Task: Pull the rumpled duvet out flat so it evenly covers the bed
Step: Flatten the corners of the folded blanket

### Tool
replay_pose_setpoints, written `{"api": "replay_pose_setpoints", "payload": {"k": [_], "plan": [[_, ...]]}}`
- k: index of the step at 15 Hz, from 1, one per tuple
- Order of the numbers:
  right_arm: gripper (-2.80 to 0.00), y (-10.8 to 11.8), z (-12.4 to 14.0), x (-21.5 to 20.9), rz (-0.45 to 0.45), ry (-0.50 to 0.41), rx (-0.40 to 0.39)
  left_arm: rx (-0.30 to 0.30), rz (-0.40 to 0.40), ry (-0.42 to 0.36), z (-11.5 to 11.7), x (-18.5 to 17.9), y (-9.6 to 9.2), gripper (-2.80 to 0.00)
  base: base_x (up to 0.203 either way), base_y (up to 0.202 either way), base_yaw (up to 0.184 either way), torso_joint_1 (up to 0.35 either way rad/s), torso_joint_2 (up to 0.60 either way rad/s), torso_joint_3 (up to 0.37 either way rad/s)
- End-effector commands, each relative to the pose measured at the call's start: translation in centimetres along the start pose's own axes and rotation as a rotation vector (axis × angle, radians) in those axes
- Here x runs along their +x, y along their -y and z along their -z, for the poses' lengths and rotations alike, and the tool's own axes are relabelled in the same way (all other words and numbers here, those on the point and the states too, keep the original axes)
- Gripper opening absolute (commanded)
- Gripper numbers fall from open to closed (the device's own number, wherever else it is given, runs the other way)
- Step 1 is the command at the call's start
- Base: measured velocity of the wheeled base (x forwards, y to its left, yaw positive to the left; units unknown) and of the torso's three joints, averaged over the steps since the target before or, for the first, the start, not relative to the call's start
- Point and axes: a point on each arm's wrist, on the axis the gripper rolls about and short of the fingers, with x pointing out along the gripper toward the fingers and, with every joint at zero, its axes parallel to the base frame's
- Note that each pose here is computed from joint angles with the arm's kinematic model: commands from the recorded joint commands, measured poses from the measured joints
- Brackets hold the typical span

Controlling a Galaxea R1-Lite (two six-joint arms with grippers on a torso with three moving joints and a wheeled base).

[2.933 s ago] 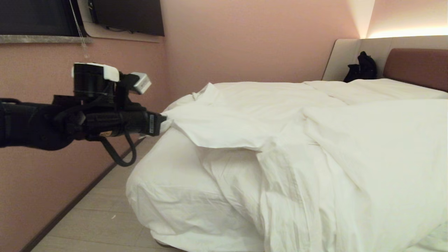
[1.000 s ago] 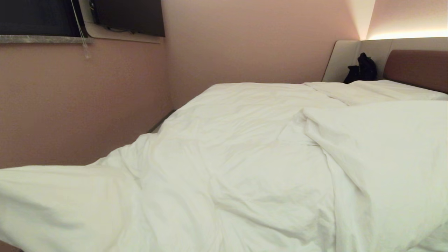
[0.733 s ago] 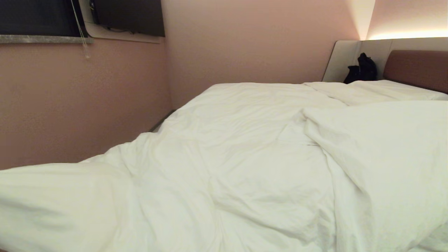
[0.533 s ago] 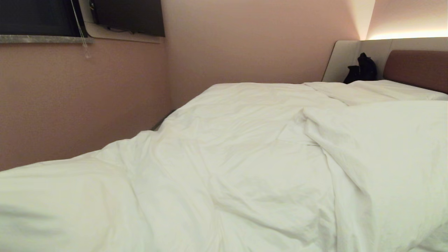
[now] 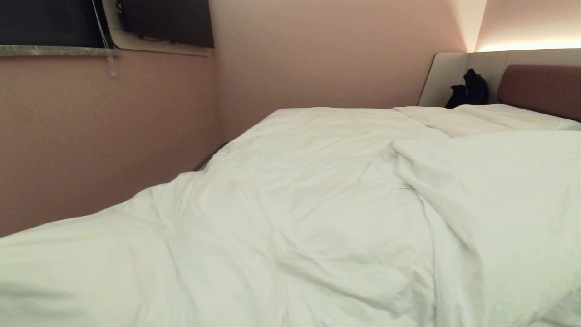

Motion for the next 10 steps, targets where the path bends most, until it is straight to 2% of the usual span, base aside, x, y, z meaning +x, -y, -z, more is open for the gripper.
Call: {"api": "replay_pose_setpoints", "payload": {"k": [1, 7, 10], "plan": [[-2.80, 0.0, 0.0, 0.0, 0.000, 0.000, 0.000, 0.010, -0.003, -0.017, 0.1, 0.3, 0.2, -2.80, 0.000, 0.000, 0.000, 0.000, 0.00, 0.000], [-2.80, 0.0, 0.0, 0.0, 0.000, 0.000, 0.000, 0.014, -0.007, -0.020, 0.5, 0.2, 0.1, -2.80, 0.000, 0.000, 0.000, 0.000, 0.00, 0.000], [-2.80, 0.0, 0.0, 0.0, 0.001, 0.000, 0.000, 0.050, -0.005, -0.041, 1.8, 0.0, 0.1, -2.80, 0.000, 0.000, 0.000, 0.000, 0.00, 0.000]]}}
